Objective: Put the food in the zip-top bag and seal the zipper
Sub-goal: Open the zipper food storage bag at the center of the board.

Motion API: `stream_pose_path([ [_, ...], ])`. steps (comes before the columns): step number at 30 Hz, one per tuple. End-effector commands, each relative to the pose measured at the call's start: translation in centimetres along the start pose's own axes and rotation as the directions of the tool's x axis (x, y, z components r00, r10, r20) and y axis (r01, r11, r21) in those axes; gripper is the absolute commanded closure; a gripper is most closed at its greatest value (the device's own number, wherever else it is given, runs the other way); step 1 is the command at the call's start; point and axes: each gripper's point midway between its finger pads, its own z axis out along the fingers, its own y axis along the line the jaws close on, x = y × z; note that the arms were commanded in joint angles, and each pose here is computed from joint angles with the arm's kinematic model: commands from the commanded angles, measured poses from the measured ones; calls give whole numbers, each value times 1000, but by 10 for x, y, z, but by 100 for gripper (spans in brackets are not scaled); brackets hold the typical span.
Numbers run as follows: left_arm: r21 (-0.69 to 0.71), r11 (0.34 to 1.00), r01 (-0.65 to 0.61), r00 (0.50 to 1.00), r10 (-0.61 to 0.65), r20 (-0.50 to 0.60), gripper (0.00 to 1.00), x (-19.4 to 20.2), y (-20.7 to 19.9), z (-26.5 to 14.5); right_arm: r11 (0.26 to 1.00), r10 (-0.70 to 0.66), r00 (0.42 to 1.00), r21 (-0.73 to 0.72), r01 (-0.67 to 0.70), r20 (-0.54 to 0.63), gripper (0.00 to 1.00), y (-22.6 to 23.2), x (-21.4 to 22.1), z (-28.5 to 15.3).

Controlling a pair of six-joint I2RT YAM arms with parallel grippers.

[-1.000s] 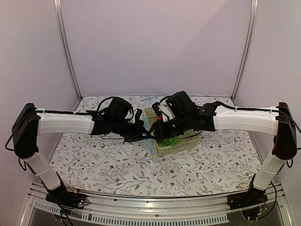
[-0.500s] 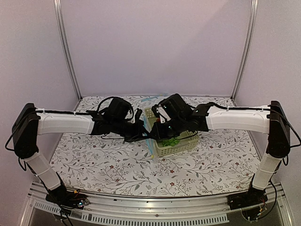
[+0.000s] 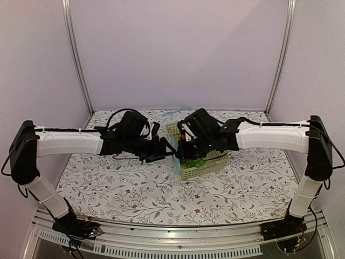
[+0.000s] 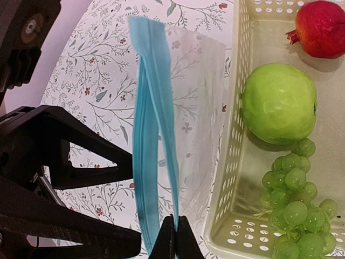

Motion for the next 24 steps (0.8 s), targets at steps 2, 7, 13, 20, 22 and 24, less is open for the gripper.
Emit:
stream_pose_path([
  [2,-6,1000,-22,1000,22,6,37,3,1,-6,1000,15,1000,-3,-15,23,100,5,-8,-6],
  [7,-6,1000,-13,1000,13,-4,49,6,3,-1,1000,16,1000,-11,-16,26,100,7,-9,-9],
  [13,13,1000,-14,1000,14,-10,54,5,0,6,1000,13,1000,-23,-12,28,100,9,-10,-11],
  [20,10,1000,-7,1000,7,-30,65,8,3,17,1000,13,1000,-27,-12,26,100,10,-10,-11],
  [22,12,1000,-4,999,5,-31,73,8,3,18,1000,12,1000,-26,-12,27,100,10,-9,-11],
  [24,17,1000,-6,1000,6,-25,78,8,1,17,1000,13,1000,-23,-13,28,100,8,-9,-11],
])
